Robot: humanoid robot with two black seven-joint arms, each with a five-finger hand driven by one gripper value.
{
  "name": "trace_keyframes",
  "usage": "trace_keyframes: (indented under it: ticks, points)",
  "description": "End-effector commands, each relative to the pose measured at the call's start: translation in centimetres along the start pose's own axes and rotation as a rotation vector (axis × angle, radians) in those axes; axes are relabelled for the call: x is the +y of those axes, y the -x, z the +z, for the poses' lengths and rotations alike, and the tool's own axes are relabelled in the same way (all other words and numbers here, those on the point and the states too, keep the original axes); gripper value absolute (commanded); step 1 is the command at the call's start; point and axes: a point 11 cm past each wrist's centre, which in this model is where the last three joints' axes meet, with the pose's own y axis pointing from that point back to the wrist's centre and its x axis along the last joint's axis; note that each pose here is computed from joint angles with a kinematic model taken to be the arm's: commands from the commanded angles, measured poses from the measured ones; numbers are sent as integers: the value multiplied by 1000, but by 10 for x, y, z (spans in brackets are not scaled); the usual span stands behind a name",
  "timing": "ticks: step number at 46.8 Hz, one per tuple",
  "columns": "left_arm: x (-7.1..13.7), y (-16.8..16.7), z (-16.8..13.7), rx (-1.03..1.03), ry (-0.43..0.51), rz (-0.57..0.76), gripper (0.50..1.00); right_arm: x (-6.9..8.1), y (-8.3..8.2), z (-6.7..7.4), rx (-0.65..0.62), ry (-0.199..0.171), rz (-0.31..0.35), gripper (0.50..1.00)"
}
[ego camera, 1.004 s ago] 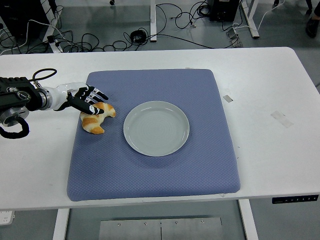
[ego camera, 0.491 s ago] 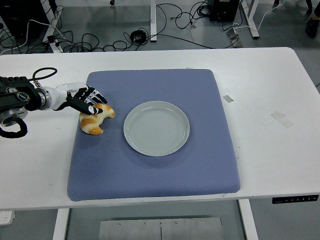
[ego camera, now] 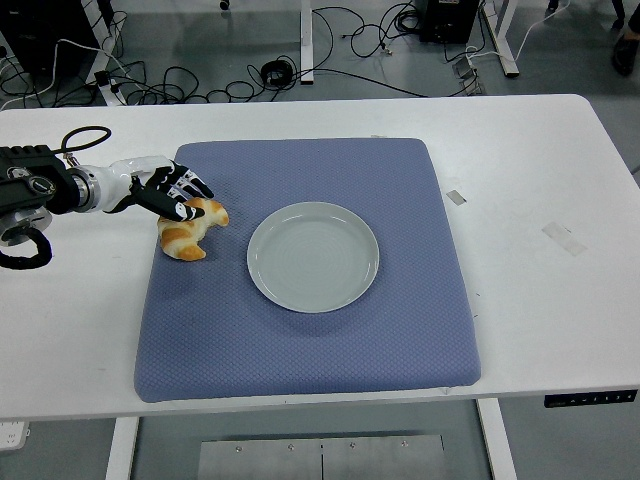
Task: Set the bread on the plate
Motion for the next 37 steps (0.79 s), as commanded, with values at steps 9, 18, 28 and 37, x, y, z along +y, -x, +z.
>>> trace_keyframes:
  ticks: [9, 18, 28, 37]
  points:
    - [4, -10, 36, -1, 81, 7, 624, 0, 0, 0, 0, 0, 0, 1000]
    - [0, -1, 63, -8, 140, -29, 624, 0, 0, 0, 0, 0, 0, 1000]
    - [-10, 24, 94, -27, 197, -95, 628, 0, 1, 0, 0, 0, -2, 1000]
    - [-20, 51, 110, -44, 221, -150, 630, 0, 0, 0, 0, 0, 0, 1000]
